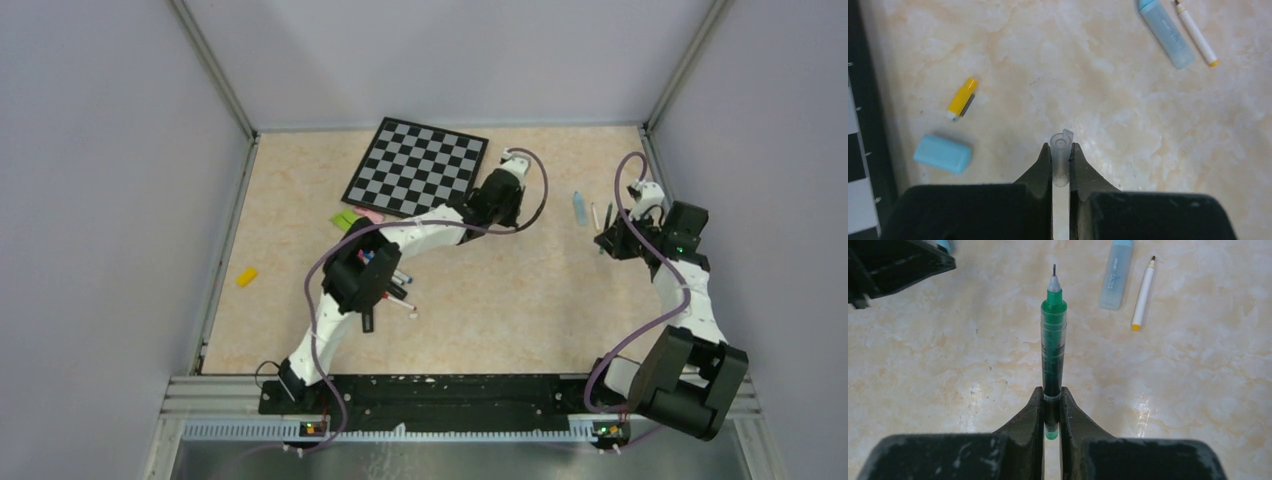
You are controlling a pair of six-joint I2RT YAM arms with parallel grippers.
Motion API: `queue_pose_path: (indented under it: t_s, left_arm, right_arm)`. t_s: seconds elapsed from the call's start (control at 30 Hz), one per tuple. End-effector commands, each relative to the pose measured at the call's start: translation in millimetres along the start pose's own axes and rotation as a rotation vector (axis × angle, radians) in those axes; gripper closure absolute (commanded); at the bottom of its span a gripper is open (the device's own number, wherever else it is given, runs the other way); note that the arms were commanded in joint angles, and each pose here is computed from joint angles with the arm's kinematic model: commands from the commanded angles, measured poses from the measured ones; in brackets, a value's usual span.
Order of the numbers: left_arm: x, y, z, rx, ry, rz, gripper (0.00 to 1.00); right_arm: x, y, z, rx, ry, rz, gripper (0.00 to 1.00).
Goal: Open the pen caps
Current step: Place the pen cap at the center of the board.
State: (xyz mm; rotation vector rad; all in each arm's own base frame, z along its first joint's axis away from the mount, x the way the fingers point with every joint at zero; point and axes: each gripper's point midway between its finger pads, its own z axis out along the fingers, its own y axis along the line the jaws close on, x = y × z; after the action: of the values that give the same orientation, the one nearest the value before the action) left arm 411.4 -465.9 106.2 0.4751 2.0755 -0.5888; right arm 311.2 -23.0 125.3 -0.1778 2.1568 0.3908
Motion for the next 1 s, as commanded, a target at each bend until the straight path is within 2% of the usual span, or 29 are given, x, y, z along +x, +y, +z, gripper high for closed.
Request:
queue_pose_path:
  t_s: [0.0, 0.3, 0.53, 0.6, 0.77, 0.97]
  left_arm:
    - [-2, 5, 33, -0.019, 0.026, 0.043, 0.96]
    - [10, 25, 64, -0.056, 0.053, -0.006, 0.89]
    - [16, 32, 66, -0.079, 0.075, -0.011, 0.63]
    - [10, 32, 64, -0.080, 0.067, -0.008, 0.58]
    - [-22, 19, 48, -0.039, 0.024, 0.001, 0.55]
    - [-82, -9, -17, 0.091, -0.088, 0.055, 0.45]
  right_arm:
    - [-27, -11, -8, 0.053, -0.071, -0.020, 1.00]
    - [-26, -11, -7, 0.047, -0.068, -0.013, 1.00]
    - [-25, -14, -6, 0.060, -0.061, -0.010, 1.00]
    - [-23, -17, -6, 0.068, -0.056, -0.004, 1.00]
    - [-20, -25, -8, 0.089, -0.048, 0.015, 1.00]
    - [-13, -46, -6, 0.149, -0.011, 0.023, 1.00]
